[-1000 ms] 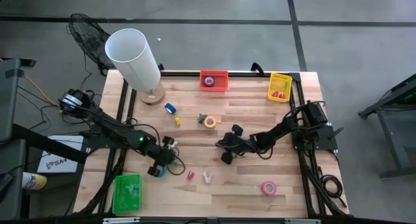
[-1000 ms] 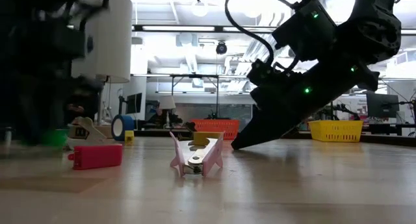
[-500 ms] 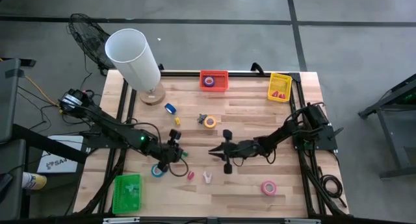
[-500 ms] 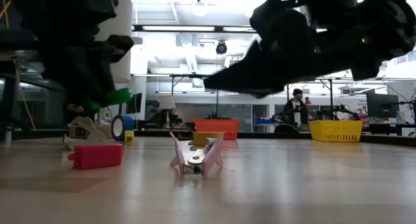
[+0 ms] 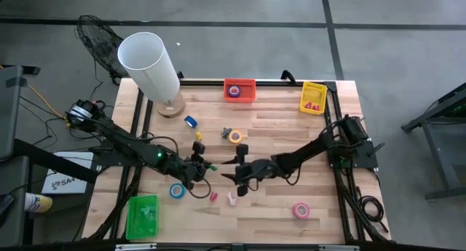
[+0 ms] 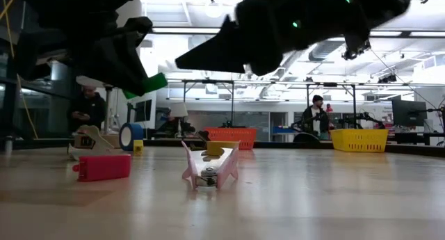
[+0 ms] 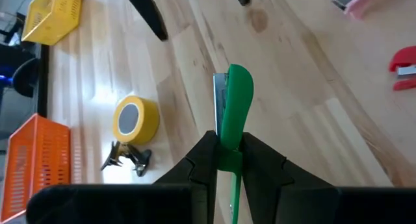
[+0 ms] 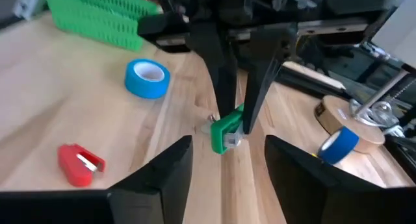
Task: Pick and place Stapler, Stapler remover, tape
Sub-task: Put the mini green stapler into the yellow bin
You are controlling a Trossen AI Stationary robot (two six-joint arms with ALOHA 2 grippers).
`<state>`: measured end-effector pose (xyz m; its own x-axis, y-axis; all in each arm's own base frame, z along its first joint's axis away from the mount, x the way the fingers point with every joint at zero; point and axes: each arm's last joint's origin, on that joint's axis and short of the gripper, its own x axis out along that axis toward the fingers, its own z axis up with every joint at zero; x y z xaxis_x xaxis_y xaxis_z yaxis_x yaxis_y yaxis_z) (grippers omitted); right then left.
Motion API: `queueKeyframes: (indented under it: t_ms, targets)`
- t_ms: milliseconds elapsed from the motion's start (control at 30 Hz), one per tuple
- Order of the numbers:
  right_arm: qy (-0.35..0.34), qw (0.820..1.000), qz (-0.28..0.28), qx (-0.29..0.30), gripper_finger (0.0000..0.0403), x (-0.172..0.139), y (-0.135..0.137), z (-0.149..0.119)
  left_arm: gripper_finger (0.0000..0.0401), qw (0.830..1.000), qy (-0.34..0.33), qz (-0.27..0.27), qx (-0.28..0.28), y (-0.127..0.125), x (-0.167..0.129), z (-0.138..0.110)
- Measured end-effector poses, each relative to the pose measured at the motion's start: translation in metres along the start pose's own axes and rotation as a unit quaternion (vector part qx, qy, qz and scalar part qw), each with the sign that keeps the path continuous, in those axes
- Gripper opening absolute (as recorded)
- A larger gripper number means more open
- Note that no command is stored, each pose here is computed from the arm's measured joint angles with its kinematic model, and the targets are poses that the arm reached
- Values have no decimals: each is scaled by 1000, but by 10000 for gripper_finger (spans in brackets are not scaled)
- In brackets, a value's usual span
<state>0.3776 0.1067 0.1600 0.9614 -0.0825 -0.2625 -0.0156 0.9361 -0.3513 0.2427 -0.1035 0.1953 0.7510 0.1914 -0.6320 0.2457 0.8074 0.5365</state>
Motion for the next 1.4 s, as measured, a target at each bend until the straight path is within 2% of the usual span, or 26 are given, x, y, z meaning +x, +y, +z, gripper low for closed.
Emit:
queueKeyframes:
  t_ms: [200, 500, 767, 933, 1400]
  targets:
    - [27, 1000, 1, -6, 184, 9, 0, 10, 50, 1000, 1, 7, 0, 0, 0, 0]
    - [51, 998, -33, -33, 186, 36, 12, -1, 50, 1000, 3, 15, -1, 1, 0, 0]
    - [52, 996, -59, -32, 174, 41, 12, 1, 50, 1000, 6, 13, 0, 1, 0, -1]
    - [55, 996, -58, -33, 148, 41, 12, 0, 50, 1000, 6, 13, 0, 1, 0, -1]
    - [54, 996, -58, -33, 43, 41, 13, 0, 50, 1000, 8, 8, 0, 0, 0, -1]
